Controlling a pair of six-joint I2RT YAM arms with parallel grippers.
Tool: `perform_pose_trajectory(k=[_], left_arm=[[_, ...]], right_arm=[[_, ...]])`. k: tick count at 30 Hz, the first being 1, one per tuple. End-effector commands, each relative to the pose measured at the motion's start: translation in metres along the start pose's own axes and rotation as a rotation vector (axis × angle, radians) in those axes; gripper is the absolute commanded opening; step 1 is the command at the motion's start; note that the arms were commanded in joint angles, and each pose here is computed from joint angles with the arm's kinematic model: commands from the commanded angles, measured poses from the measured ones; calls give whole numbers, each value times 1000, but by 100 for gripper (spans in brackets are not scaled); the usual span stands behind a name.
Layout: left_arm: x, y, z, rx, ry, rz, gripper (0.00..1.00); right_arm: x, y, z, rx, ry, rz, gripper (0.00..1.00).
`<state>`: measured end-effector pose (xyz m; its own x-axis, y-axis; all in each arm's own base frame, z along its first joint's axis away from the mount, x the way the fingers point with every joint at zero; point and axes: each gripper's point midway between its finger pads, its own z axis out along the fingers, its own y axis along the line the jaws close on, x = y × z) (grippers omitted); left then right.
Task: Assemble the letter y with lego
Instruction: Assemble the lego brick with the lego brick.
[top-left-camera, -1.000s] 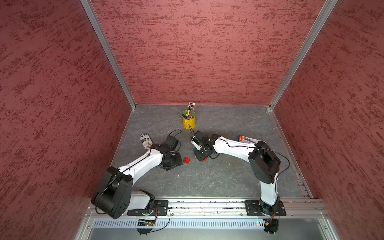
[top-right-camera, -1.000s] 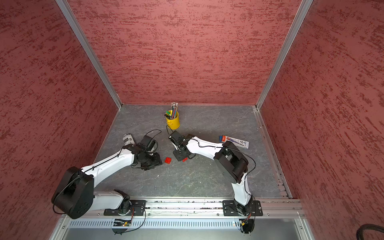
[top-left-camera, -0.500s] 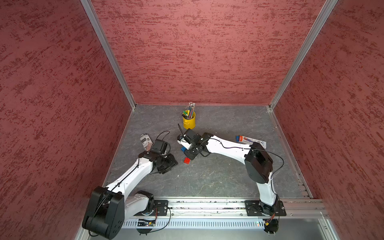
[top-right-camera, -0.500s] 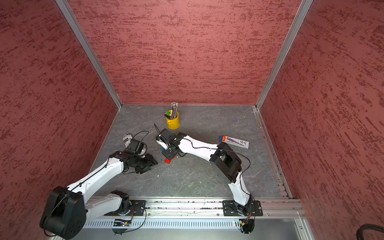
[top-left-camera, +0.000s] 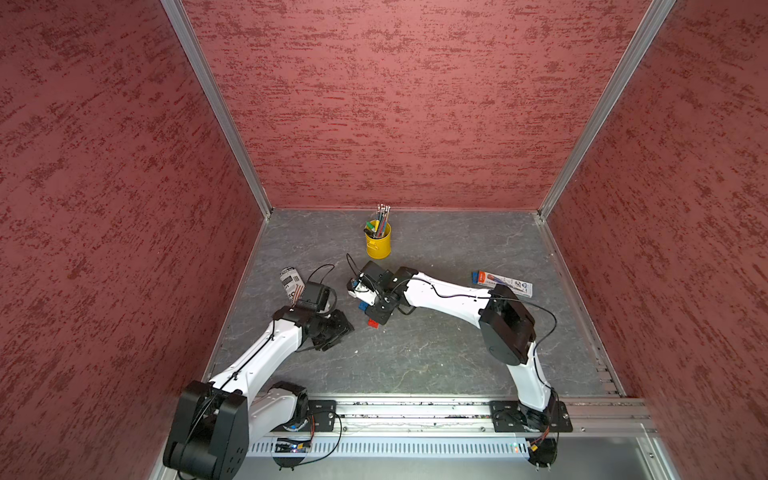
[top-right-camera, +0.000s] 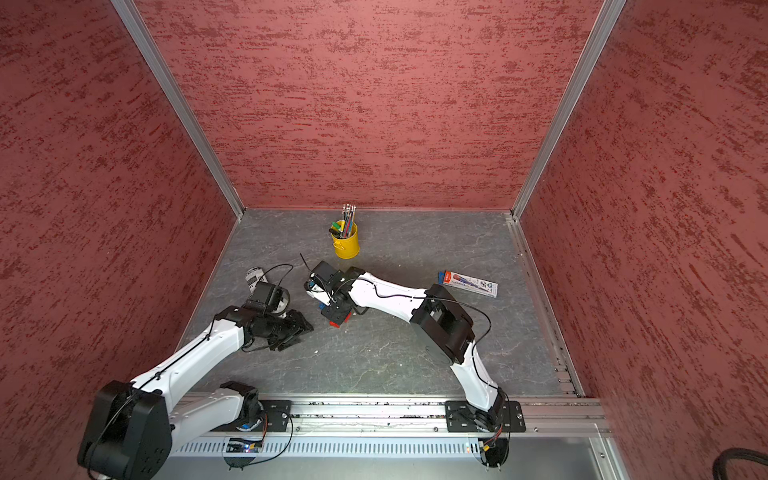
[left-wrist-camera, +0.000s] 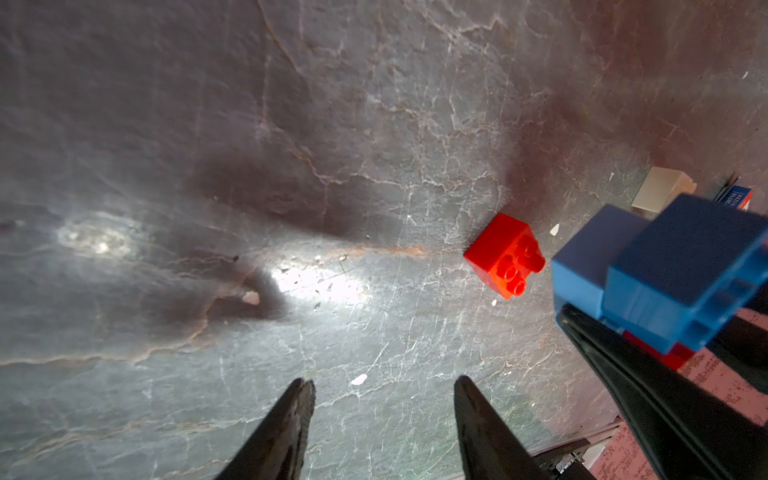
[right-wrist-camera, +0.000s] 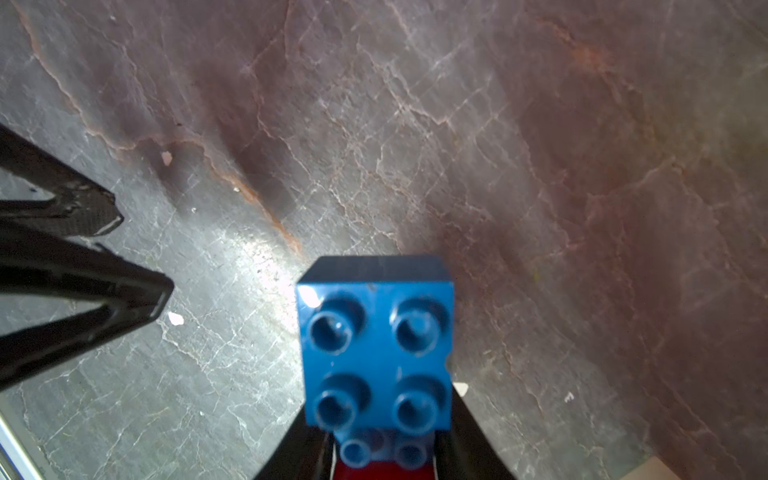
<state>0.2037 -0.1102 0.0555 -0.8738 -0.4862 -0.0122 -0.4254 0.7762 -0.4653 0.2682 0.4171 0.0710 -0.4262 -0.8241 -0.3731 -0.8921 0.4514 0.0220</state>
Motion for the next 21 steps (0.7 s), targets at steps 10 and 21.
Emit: perform_pose_trajectory(k=[10, 21], left_arm=[[0, 1, 0, 9, 4, -1, 57], [-1, 3, 1, 2, 9, 2, 57]], right_arm=[[-1, 7, 15, -7, 19, -71, 39], [-2, 5, 15, 13, 19, -73, 41]])
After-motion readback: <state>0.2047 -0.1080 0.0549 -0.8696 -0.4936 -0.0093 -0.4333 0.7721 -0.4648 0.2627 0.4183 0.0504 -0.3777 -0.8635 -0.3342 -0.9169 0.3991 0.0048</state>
